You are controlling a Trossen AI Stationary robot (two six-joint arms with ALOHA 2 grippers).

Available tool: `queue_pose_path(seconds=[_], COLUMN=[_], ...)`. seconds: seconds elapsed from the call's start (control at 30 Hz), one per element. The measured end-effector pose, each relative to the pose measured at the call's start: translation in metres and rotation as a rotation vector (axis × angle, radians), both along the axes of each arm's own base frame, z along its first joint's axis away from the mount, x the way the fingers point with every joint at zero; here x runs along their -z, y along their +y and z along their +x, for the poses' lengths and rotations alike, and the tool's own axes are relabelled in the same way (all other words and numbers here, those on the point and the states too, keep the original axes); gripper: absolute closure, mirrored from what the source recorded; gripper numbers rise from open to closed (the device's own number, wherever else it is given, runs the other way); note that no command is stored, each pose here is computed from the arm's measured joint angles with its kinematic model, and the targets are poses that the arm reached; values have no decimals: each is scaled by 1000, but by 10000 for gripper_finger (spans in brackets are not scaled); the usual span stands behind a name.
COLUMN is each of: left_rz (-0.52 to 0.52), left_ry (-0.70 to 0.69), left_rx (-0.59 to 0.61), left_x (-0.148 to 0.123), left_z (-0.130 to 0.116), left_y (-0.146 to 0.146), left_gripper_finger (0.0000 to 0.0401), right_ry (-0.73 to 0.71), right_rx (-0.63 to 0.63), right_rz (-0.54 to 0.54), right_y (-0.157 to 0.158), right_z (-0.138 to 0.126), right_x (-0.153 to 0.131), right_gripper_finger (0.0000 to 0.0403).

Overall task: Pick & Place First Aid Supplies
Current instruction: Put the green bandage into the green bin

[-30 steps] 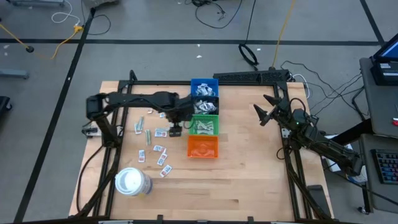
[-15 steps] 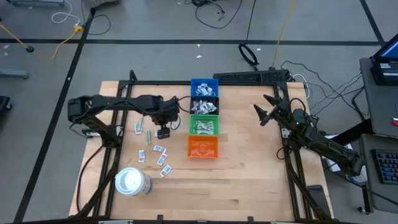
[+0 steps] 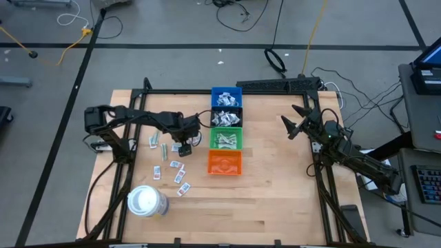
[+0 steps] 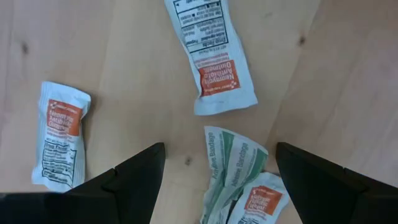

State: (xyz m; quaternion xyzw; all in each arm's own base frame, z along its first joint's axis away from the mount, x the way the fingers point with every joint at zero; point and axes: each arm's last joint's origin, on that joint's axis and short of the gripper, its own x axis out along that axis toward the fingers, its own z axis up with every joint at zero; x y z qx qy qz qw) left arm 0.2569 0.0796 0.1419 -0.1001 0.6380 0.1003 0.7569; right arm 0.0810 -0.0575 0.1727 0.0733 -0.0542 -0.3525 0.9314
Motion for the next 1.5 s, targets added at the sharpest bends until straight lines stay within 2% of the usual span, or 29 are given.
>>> queue_pose_path(seconds=[0.13, 0.23, 0.33, 0.53, 0.57, 0.77, 1.1, 1.3, 1.5], left_rz=[9, 1, -9, -19, -23, -43, -24, -49, -60], left_ry=[-7, -21, -30, -29, -28, 0, -40, -48, -40], left_rx=[3, 30, 41, 25, 10, -18, -6, -3, 13], left_x=[1, 1, 1, 1, 1, -5, -55, -64, -74], left_z=[2, 3, 4, 3, 3, -2, -16, -22, 4], left_y=[1, 1, 1, 0, 0, -2, -6, -9, -6], left_gripper_finger=[95, 127, 191, 367, 383, 397, 399, 400, 400], right_ry=[0, 0, 0, 0, 0, 0, 0, 0, 0], right_rx=[1, 0, 0, 0, 0, 0, 0, 0, 0], right_rz=[0, 0, 0, 0, 0, 0, 0, 0, 0], right_y=[0, 0, 0, 0, 0, 0, 0, 0, 0], right_z=[0, 0, 0, 0, 0, 0, 0, 0, 0], right_x=[0, 0, 0, 0, 0, 0, 0, 0, 0], right_gripper_finger=[9, 9, 9, 9, 9, 9, 9, 9, 9])
